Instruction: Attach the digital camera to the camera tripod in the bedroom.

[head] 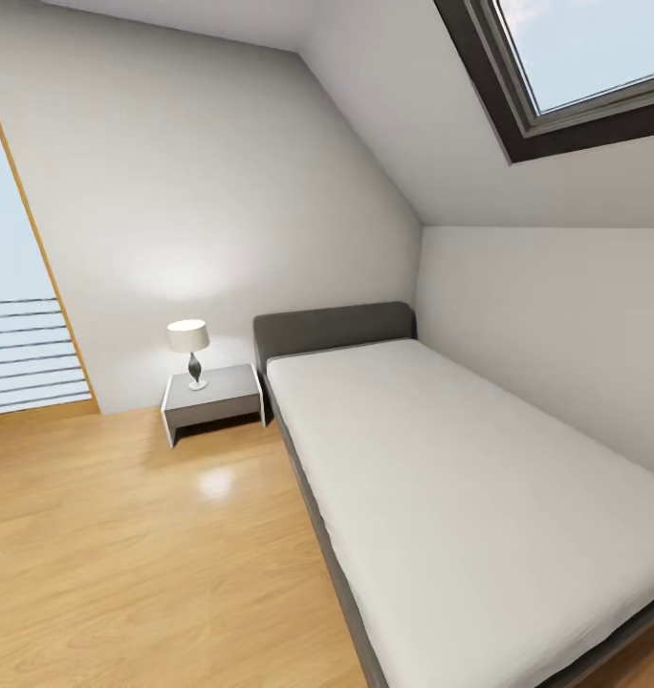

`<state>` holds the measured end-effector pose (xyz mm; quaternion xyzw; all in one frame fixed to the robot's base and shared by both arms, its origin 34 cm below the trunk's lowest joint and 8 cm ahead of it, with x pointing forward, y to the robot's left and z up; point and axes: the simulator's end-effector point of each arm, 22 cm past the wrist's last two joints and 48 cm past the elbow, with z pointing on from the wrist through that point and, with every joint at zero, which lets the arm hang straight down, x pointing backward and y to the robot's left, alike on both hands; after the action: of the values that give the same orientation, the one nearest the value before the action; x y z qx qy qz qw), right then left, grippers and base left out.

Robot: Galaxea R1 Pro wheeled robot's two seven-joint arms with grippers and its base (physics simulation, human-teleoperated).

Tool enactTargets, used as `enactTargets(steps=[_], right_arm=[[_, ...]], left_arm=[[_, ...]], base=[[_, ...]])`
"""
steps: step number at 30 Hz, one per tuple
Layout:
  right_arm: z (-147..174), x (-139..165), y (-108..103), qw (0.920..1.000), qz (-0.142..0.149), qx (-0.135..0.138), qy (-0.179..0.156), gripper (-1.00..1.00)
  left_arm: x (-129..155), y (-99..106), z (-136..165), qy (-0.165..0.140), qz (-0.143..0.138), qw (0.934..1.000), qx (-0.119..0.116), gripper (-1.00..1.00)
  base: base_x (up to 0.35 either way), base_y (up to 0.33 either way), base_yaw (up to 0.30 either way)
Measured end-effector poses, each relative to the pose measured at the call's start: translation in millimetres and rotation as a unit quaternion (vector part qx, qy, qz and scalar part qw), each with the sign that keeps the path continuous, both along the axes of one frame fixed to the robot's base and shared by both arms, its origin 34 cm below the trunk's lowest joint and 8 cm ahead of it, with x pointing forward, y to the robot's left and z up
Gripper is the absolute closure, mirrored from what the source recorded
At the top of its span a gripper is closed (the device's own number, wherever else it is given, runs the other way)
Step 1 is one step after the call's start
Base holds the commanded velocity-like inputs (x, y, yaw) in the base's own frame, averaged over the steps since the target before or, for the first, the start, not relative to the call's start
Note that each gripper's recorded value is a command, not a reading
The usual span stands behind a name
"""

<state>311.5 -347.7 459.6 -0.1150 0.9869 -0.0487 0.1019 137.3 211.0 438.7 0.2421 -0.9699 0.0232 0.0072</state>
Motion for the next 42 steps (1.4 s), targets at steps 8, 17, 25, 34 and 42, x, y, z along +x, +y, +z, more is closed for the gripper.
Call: enactTargets(steps=[8, 17, 25, 34, 42], right_arm=[[-0.2, -0.8, 0.4, 1.0, 0.0, 0.0, 0.002, -1.0], [-0.3, -1.0, 0.4, 1.0, 0.0, -0.001, 0.002, -1.0], [-0.3, -0.9, 0.4, 1.0, -0.001, 0.0, 0.002, -1.0], [-0.3, -0.9, 0.6, 1.0, 0.0, 0.0, 0.002, -1.0], [-0.1, -0.3, 0.0, 1.0, 0.0, 0.0, 0.001, -1.0]], left_arm=[[0.3, 0.0, 0.0, 0.0, 0.0, 1.0, 0.0, -1.0], [0.5, 0.0, 0.0, 0.0, 0.0, 1.0, 0.0, -1.0], [0.1, 0.0, 0.0, 0.0, 0.0, 1.0, 0.0, -1.0], [0.4, 0.0, 0.0, 0.0, 0.0, 1.0, 0.0, -1.0], [0.2, 0.0, 0.0, 0.0, 0.0, 1.0, 0.0, -1.0]], base=[[0.0, 0.0, 0.0], [0.0, 0.0, 0.0], [0.0, 0.0, 0.0], [0.0, 0.0, 0.012], [0.0, 0.0, 0.19]])
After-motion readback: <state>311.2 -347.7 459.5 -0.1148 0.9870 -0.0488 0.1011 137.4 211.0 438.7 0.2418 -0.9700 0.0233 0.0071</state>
